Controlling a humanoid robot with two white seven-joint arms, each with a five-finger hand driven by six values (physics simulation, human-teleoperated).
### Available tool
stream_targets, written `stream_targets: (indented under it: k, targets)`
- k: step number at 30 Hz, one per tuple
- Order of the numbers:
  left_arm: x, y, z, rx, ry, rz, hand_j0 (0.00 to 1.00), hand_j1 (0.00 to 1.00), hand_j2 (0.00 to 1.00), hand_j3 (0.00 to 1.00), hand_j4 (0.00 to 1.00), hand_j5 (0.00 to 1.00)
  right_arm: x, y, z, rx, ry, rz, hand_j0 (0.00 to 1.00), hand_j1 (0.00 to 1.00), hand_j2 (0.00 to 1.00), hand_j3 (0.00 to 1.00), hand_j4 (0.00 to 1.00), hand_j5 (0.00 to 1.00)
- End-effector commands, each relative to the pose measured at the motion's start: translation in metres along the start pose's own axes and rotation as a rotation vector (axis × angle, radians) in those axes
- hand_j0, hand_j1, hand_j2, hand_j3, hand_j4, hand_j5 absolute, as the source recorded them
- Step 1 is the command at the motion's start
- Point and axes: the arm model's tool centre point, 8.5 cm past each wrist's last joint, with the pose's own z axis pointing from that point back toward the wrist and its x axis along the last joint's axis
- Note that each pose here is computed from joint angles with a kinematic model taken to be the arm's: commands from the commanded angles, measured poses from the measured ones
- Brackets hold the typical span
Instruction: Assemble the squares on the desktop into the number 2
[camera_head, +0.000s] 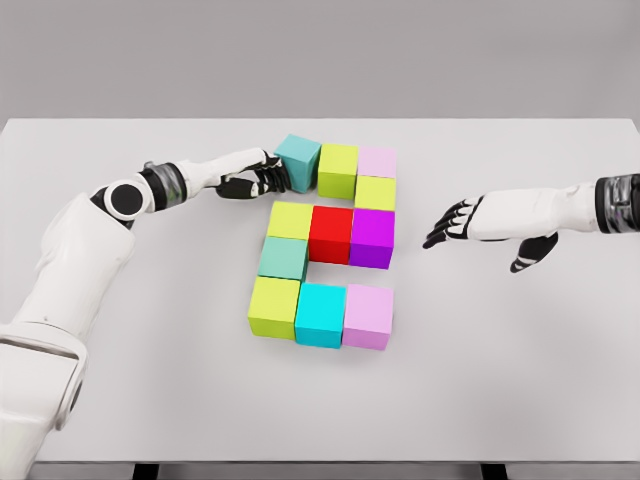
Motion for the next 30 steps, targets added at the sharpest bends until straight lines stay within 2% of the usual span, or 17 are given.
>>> stream_targets:
  k: [1,6,11,15,21,30]
  targets:
    - [0.001,0.001,0.000,0.008,-0.006,0.007,0.46,0.46,0.46,0.46,0.46,0.46,0.000,0.000,0.000,-0.003,0.000,-0.005,1.00,1.00,1.00,1.00,1.00,1.00]
    - [0.001,0.000,-0.001,0.006,-0.010,0.004,0.46,0.46,0.46,0.46,0.46,0.46,0.000,-0.001,0.001,-0.005,0.001,-0.003,1.00,1.00,1.00,1.00,1.00,1.00]
    - [-0.007,0.007,0.009,0.018,0.016,0.007,0.53,0.53,0.53,0.53,0.53,0.53,0.000,-0.002,0.000,-0.006,0.000,-0.003,1.00,1.00,1.00,1.00,1.00,1.00]
    - [-0.025,0.019,0.031,0.044,0.071,0.011,0.55,0.55,0.55,0.55,0.55,0.55,0.000,-0.002,0.000,-0.006,0.000,-0.003,1.00,1.00,1.00,1.00,1.00,1.00]
    - [-0.026,0.018,0.032,0.044,0.070,0.012,0.56,0.56,0.56,0.56,0.56,0.56,0.000,-0.002,0.001,-0.007,0.000,-0.002,1.00,1.00,1.00,1.00,1.00,1.00]
    - [-0.011,0.018,0.026,0.048,-0.001,-0.035,0.56,0.56,0.56,0.56,0.56,0.56,0.000,-0.002,0.001,-0.006,0.002,-0.002,1.00,1.00,1.00,1.00,1.00,1.00]
